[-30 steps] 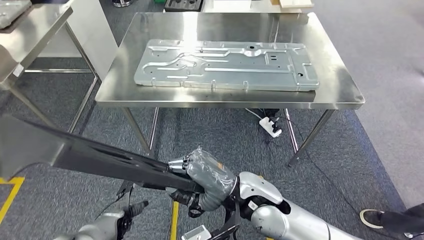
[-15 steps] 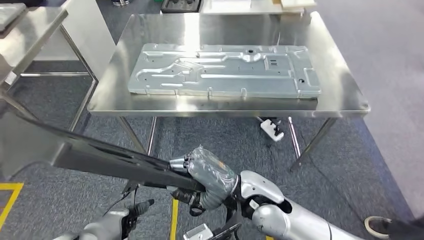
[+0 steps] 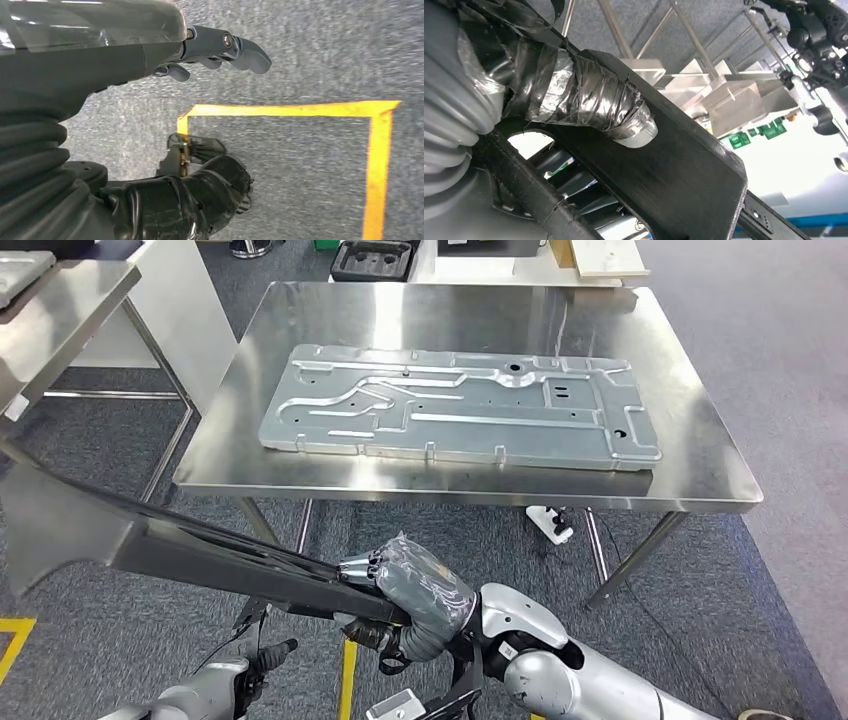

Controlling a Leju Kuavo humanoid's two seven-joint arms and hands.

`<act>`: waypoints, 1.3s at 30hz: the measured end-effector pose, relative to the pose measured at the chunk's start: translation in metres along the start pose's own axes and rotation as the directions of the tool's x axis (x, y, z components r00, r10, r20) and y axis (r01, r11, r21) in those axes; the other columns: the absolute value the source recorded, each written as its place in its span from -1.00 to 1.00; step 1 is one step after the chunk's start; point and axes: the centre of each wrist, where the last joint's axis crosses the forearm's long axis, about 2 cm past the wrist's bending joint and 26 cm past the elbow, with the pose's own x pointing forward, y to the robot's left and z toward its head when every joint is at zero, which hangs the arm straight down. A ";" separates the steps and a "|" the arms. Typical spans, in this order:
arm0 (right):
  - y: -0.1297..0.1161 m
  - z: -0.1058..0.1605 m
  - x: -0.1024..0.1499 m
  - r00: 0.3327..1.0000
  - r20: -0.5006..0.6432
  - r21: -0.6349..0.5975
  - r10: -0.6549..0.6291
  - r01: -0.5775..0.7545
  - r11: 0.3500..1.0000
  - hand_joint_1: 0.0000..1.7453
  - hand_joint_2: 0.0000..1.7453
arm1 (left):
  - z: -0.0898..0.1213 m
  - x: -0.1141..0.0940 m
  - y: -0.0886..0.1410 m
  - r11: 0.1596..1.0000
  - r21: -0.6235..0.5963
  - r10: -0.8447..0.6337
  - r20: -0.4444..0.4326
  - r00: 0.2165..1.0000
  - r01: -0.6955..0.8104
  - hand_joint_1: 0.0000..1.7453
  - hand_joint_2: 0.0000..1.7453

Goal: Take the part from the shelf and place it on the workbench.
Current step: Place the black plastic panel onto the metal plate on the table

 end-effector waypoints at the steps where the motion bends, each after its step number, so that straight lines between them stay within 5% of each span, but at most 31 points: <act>1: 0.000 0.000 0.000 1.000 0.000 0.002 0.000 0.000 1.000 1.00 1.00 | 0.000 0.001 0.000 1.000 0.000 0.000 0.000 1.000 0.000 -1.00 1.00; 17: 0.000 -0.005 0.000 1.000 0.017 0.024 -0.020 0.020 1.000 1.00 1.00 | -0.001 -0.003 0.003 1.000 0.002 0.006 -0.016 1.000 -0.006 -1.00 1.00; 39: 0.010 -0.026 0.012 0.992 0.095 0.063 -0.078 0.073 0.995 1.00 1.00 | -0.002 0.024 0.023 0.997 0.039 0.063 -0.019 0.998 -0.062 -1.00 1.00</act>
